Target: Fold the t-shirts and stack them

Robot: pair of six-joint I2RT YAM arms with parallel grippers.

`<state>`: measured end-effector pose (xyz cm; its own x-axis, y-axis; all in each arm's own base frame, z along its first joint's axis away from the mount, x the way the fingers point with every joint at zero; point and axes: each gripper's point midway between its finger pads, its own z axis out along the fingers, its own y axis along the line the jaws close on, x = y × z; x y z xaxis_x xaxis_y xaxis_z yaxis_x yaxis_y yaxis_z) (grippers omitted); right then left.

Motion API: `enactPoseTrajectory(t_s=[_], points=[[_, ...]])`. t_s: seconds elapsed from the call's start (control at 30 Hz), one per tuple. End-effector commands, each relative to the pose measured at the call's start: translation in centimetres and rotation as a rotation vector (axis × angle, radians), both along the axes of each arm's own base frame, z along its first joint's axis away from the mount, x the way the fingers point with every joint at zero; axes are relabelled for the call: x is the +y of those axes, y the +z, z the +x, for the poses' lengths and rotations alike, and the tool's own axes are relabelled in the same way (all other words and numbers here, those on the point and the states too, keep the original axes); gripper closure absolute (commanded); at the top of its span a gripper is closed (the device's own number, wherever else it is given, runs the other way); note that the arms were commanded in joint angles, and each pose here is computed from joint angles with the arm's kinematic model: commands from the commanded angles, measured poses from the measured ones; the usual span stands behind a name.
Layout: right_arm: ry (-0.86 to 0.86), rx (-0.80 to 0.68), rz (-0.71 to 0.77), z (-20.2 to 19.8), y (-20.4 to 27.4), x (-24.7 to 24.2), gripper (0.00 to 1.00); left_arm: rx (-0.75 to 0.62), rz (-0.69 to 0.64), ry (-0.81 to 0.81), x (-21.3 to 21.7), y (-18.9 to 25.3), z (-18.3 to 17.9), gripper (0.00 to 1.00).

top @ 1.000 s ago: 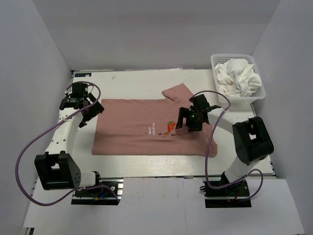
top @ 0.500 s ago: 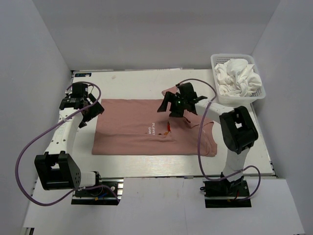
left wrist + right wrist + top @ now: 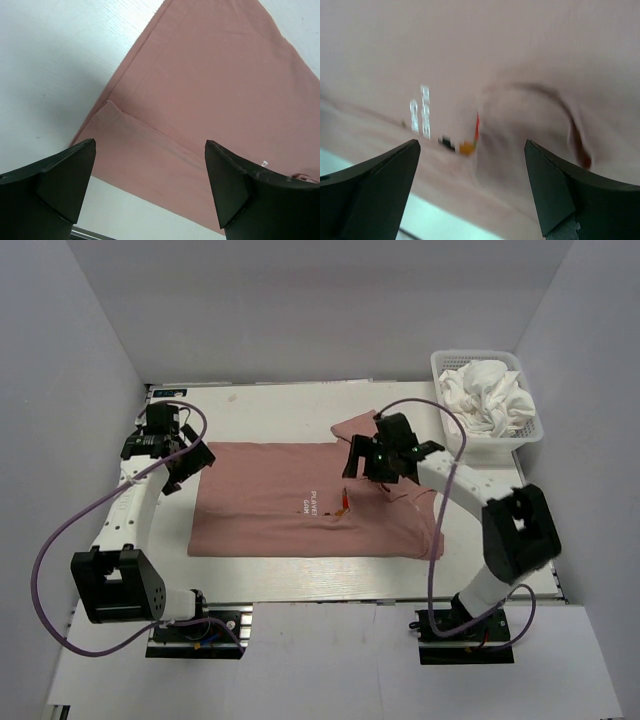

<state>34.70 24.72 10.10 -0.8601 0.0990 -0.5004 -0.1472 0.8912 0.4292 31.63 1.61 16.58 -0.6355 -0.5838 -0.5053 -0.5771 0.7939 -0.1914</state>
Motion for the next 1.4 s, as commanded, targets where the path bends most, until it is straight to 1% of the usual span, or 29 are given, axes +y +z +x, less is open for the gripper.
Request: enactPoseTrajectory(t_s=[0.0,0.03,0.1,0.2,0.23,0.27,0.43,0.47,0.57,0.63,0.73,0.8,0.87,0.9,0.97,1.0,1.03,1.07,1.1,1.13,1.17,1.2,1.27,1.3,1.37], points=[[0.081,-0.029,-0.064,-3.7,0.1,-1.6,0.1,-0.054,-0.03,-0.038,-0.9,0.6,0.7,0.0],[0.061,-0.043,-0.049,-4.2,-0.2,-1.9,0.1,-0.057,-0.038,-0.044,-1.1,0.3,0.7,0.0],[0.036,-0.009,-0.073,-5.3,-2.6,-3.2,0.1,-0.067,-0.063,-0.061,-1.6,0.2,0.7,0.0],[0.008,0.0,-0.102,-4.7,-3.5,-3.4,0.1,-0.085,-0.105,-0.08,-2.4,0.2,1.3,0.0],[0.006,0.011,-0.108,-4.6,-3.9,-3.4,0.1,-0.061,-0.115,-0.084,-2.6,-0.5,1.5,0.0],[0.002,0.011,-0.109,-4.0,-4.0,-3.2,0.1,-0.07,-0.114,-0.084,-2.6,-0.2,1.6,0.0],[-0.074,0.005,-0.191,-2.3,-4.8,-4.3,0.1,-0.019,-0.099,-0.069,-2.2,-1.3,1.5,0.0],[-0.116,0.005,-0.236,-1.7,-5.2,-5.3,0.1,-0.027,-0.089,-0.064,-2.0,-1.0,1.7,0.0],[-0.188,-0.028,-0.308,0.1,-4.7,-6.5,0.1,-0.018,-0.079,-0.057,-1.8,-1.1,1.5,0.0],[-0.228,-0.09,-0.35,2.0,-3.8,-7.1,0.1,-0.018,-0.07,-0.051,-1.6,-1.1,1.5,0.0],[-0.228,-0.157,-0.355,4.5,-3.0,-6.6,0.1,-0.028,-0.07,-0.051,-1.6,-0.7,1.8,0.0],[-0.237,-0.175,-0.359,6.0,-3.4,-6.3,0.1,-0.018,-0.07,-0.051,-1.6,-1.1,1.8,0.0],[-0.248,-0.198,-0.351,7.9,-1.8,-6.0,0.1,-0.036,-0.069,-0.052,-1.6,-0.6,2.5,0.0],[-0.235,-0.188,-0.377,8.3,-2.5,-6.1,0.1,-0.024,-0.07,-0.051,-1.6,-1.0,2.6,0.0],[-0.23,-0.232,-0.378,10.1,-0.8,-5.9,0.1,-0.049,-0.083,-0.05,-1.4,-0.4,3.7,0.0],[-0.22,-0.243,-0.39,10.4,-0.7,-5.9,0.1,-0.075,-0.082,-0.051,-1.4,0.2,4.5,0.0],[-0.233,-0.294,-0.358,11.9,1.2,-5.5,0.1,-0.075,-0.076,-0.06,-1.3,0.0,5.2,0.0],[-0.226,-0.296,-0.37,12.4,1.1,-5.7,0.1,-0.075,-0.076,-0.06,-1.3,0.0,5.8,0.0],[-0.227,-0.308,-0.373,12.9,1.5,-5.7,0.1,-0.106,-0.073,-0.061,-1.2,1.0,7.1,0.0],[-0.214,-0.28,-0.407,13.3,0.0,-6.0,0.1,-0.101,-0.066,-0.072,-1.1,0.9,7.8,0.0],[-0.241,-0.326,-0.383,15.3,2.3,-5.9,0.1,-0.05,-0.048,-0.073,-0.7,-0.8,8.5,0.0],[-0.238,-0.326,-0.384,15.9,2.3,-5.8,0.1,-0.052,-0.033,-0.074,-0.4,-0.2,9.6,0.0],[-0.219,-0.323,-0.401,18.2,2.3,-5.6,0.1,-0.013,0.007,-0.058,0.4,-1.2,10.8,0.0],[-0.221,-0.349,-0.394,19.3,3.6,-5.4,0.1,0.016,0.022,-0.039,1.3,-2.3,12.2,0.0],[-0.186,-0.308,-0.436,20.4,0.4,-5.7,0.1,0.047,0.048,-0.033,1.9,-3.5,13.4,0.0]])
